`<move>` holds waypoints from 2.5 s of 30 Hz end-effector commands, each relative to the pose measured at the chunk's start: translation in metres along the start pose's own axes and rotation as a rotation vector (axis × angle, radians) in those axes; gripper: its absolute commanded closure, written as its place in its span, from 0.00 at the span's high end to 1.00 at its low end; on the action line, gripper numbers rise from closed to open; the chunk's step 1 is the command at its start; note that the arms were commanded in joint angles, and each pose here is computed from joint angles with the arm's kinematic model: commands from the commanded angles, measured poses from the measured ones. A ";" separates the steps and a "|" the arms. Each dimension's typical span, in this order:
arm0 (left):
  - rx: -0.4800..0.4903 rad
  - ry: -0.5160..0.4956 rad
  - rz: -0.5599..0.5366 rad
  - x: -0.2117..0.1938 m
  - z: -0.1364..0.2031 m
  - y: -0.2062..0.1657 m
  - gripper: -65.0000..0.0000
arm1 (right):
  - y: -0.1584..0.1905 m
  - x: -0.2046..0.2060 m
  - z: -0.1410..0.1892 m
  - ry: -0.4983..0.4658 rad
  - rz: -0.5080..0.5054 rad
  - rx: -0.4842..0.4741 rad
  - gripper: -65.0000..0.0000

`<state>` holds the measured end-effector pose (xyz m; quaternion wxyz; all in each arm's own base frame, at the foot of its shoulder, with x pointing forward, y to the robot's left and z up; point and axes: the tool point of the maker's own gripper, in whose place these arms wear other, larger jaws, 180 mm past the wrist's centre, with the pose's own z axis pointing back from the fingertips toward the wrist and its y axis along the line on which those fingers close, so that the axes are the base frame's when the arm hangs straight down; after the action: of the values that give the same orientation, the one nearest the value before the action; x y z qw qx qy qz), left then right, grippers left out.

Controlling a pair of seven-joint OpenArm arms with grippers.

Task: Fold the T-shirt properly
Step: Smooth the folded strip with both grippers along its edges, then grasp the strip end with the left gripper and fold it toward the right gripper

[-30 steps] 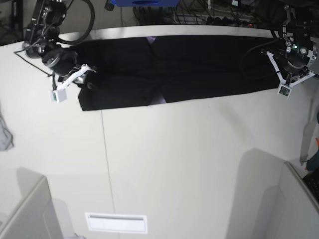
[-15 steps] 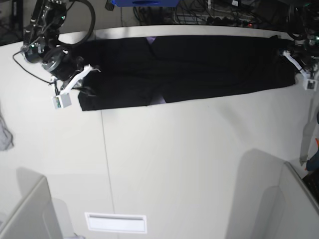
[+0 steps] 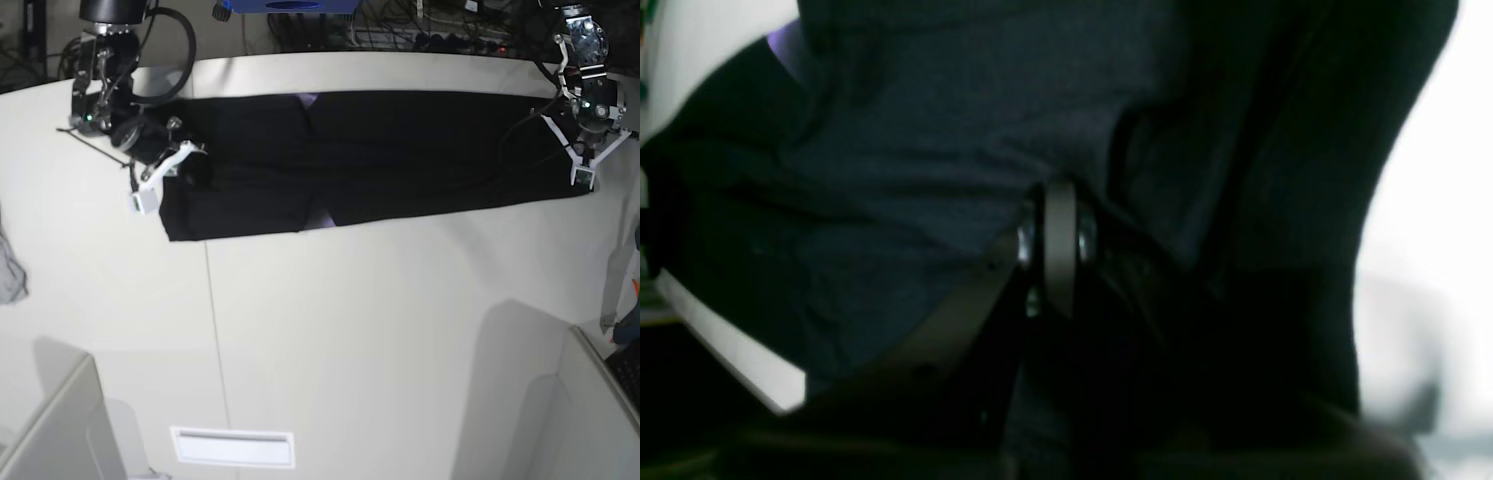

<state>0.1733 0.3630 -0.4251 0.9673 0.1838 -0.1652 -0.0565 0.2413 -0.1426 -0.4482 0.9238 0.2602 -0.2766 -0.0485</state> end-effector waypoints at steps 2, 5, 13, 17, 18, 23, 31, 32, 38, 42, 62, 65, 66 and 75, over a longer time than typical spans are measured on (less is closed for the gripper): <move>-0.040 -0.050 0.001 0.022 0.000 -0.009 0.00 | -0.024 -0.001 0.004 0.044 0.027 -0.090 0.00; -0.035 -0.087 0.010 0.041 0.001 -0.006 0.00 | -0.032 0.018 0.008 0.019 0.051 -0.110 0.00; 0.022 -0.159 0.004 0.073 0.016 0.022 0.00 | -0.049 0.049 0.023 -0.037 0.073 -0.153 0.00; 0.112 -0.184 0.064 0.078 0.047 0.060 0.00 | -0.028 0.063 0.032 -0.089 0.141 -0.134 0.00; 0.121 -0.205 0.055 0.081 0.054 0.066 0.00 | -0.021 0.066 0.036 -0.102 0.161 -0.128 0.00; 0.010 -0.314 0.053 0.077 0.077 0.074 0.00 | 0.018 0.077 0.054 -0.167 0.253 -0.094 0.00; -0.282 -0.353 0.331 0.045 0.050 0.056 0.99 | 0.037 0.075 0.060 -0.153 0.282 -0.078 0.00; -0.299 -0.355 0.351 0.045 0.047 0.053 1.00 | 0.039 0.075 0.059 -0.155 0.278 -0.074 0.00; -0.401 -0.336 0.338 0.066 0.027 0.019 1.00 | 0.043 0.071 0.056 -0.147 0.262 -0.063 0.00; -0.462 -0.290 0.353 0.065 0.011 0.000 0.97 | 0.041 0.064 0.056 -0.138 0.257 -0.065 0.00; -0.343 -0.319 0.213 0.081 0.015 0.012 0.00 | 0.048 0.046 0.054 -0.107 0.285 -0.027 0.00; -0.273 -0.399 0.182 0.094 0.042 0.029 0.00 | 0.052 0.045 0.052 -0.110 0.275 -0.017 0.00; -0.248 -0.427 0.164 0.099 0.052 0.034 0.00 | 0.052 0.044 0.052 -0.111 0.274 -0.016 0.00; -0.207 -0.452 0.035 0.114 0.107 0.001 0.00 | 0.054 0.046 0.051 -0.116 0.271 -0.012 0.00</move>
<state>0.2407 0.3052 -0.3063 0.9259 0.0527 -0.3636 -0.0875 0.2411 -0.1310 -0.3759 0.9168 0.2081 -0.3365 0.0537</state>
